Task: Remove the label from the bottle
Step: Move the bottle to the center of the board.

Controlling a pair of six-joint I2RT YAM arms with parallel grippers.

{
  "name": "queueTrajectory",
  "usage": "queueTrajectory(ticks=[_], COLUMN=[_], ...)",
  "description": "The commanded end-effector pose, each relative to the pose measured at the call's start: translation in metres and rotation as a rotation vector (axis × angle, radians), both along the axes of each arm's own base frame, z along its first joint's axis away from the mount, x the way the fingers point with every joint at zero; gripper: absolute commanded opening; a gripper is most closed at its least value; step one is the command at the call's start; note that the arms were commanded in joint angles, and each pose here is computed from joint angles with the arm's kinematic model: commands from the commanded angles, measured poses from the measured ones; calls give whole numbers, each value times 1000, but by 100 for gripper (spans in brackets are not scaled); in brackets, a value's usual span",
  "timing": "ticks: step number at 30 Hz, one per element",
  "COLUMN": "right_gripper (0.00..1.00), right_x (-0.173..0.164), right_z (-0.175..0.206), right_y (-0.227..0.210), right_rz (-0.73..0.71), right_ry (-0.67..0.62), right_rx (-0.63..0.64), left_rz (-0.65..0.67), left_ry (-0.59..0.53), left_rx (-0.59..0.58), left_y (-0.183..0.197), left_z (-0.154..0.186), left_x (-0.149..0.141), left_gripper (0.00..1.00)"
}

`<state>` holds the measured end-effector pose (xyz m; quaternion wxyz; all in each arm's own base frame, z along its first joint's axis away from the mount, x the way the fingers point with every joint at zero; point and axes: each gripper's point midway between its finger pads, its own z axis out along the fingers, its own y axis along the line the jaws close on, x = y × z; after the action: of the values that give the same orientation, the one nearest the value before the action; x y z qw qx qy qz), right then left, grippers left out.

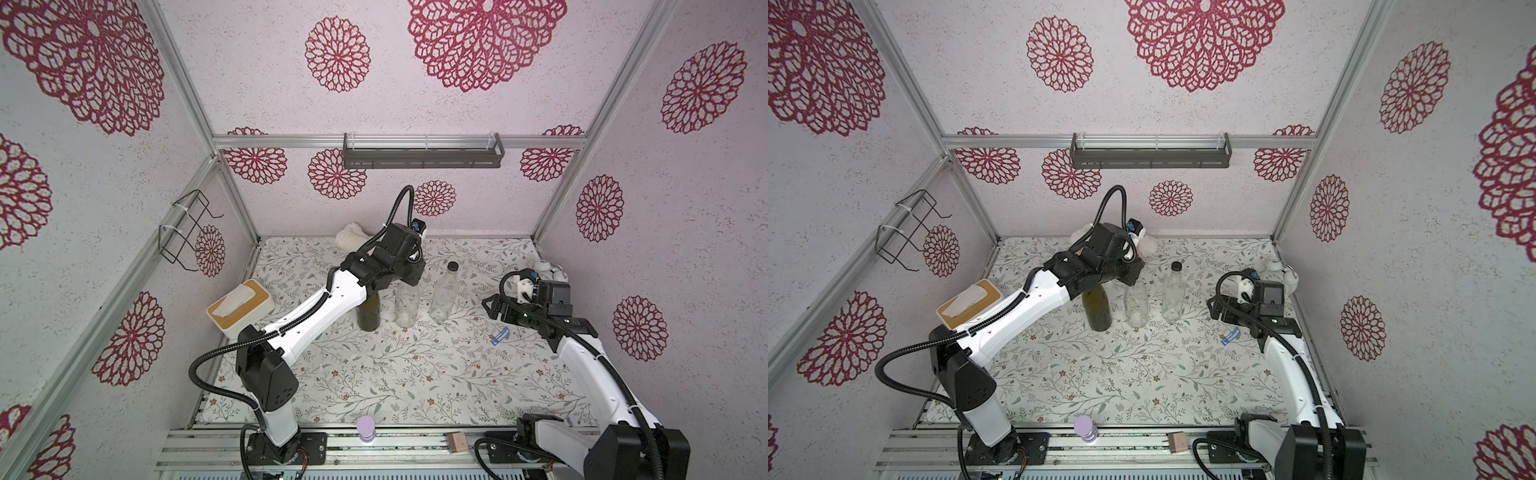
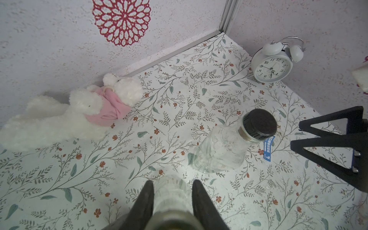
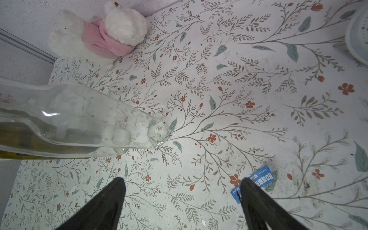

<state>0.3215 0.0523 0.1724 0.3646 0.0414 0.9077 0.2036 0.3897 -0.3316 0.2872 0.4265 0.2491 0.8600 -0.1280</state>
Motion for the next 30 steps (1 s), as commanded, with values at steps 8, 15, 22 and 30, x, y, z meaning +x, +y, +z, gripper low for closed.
queueTrajectory(ticks=[8, 15, 22, 30], right_gripper=[93, 92, 91, 91], right_x=[-3, -7, -12, -20], right_z=[12, 17, 19, 22], right_y=[2, 5, 17, 30], right_rz=[27, 32, 56, 91], right_ry=[-25, -34, -49, -47], right_rx=[-24, -4, 23, 10], left_rz=[38, 118, 238, 387], left_ry=[-62, -64, -94, -53], left_rx=[-20, -54, -40, -74], left_y=[-16, -18, -10, 3], left_z=[29, 41, 48, 39], left_x=[-1, -7, -14, -28], left_gripper=[6, 3, 2, 2])
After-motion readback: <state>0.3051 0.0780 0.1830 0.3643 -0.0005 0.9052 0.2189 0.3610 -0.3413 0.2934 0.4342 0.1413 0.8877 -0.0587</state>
